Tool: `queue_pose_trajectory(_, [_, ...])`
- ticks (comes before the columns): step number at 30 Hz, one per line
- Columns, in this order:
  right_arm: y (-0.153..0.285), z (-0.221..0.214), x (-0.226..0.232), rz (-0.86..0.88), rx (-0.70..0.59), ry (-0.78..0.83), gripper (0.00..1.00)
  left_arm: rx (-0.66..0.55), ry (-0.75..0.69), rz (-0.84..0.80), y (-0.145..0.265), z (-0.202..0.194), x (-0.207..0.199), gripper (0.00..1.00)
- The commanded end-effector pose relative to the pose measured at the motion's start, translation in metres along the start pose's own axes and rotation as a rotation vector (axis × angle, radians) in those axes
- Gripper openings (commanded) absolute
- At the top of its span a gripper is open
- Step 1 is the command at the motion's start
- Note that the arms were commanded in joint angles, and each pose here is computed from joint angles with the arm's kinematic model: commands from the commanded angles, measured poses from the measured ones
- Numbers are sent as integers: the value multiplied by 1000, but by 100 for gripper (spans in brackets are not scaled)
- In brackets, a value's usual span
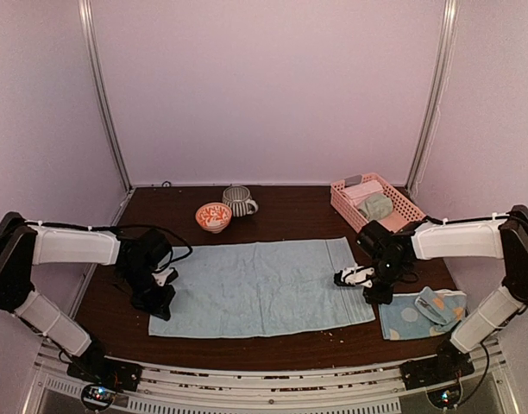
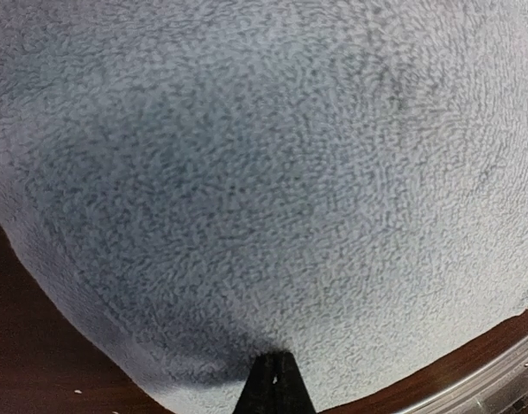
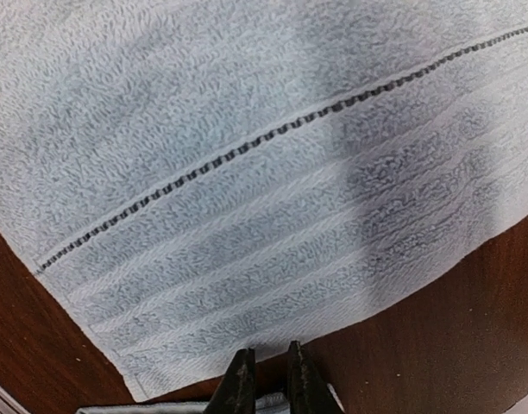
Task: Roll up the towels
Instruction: Move the towel to the center of the board.
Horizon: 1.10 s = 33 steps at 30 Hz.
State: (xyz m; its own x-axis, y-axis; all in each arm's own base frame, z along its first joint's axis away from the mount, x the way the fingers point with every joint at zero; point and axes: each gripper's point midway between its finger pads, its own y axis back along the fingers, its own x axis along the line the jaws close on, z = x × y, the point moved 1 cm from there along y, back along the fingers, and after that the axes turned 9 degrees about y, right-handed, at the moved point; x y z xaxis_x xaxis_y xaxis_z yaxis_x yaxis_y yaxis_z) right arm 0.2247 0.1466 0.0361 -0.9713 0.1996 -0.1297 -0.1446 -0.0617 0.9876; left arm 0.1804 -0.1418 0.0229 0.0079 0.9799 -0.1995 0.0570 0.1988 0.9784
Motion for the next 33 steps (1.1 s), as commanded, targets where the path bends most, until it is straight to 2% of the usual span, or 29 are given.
queue_pose_trajectory(1, [-15, -8, 7, -34, 71, 65, 14, 38, 65, 27, -14, -10, 8, 0])
queue_pose_trajectory(8, [-17, -27, 40, -24, 170, 180, 12, 65, 128, 104, -10, -21, 21, 0])
queue_pose_trajectory(15, [-6, -43, 56, -22, 223, 253, 12, 141, 167, 189, -12, -55, 42, 0])
queue_pose_trajectory(20, [-4, -52, 61, -15, 255, 271, 13, 148, 182, 176, -8, -63, 42, 0])
queue_pose_trajectory(25, [10, -36, 63, -4, 171, 261, 15, 117, 139, 96, 9, -55, 24, 0])
queue_pose_trajectory(28, [34, -10, 53, -35, 67, 216, 23, 38, 105, 69, 36, -35, 9, 1])
queue_pose_trajectory(31, [65, 12, 38, -80, -34, 164, 29, -83, 57, 51, 69, -6, -5, 11])
queue_pose_trajectory(33, [82, 25, 19, -126, -95, 92, 33, -175, -4, 28, 89, 16, -18, 21])
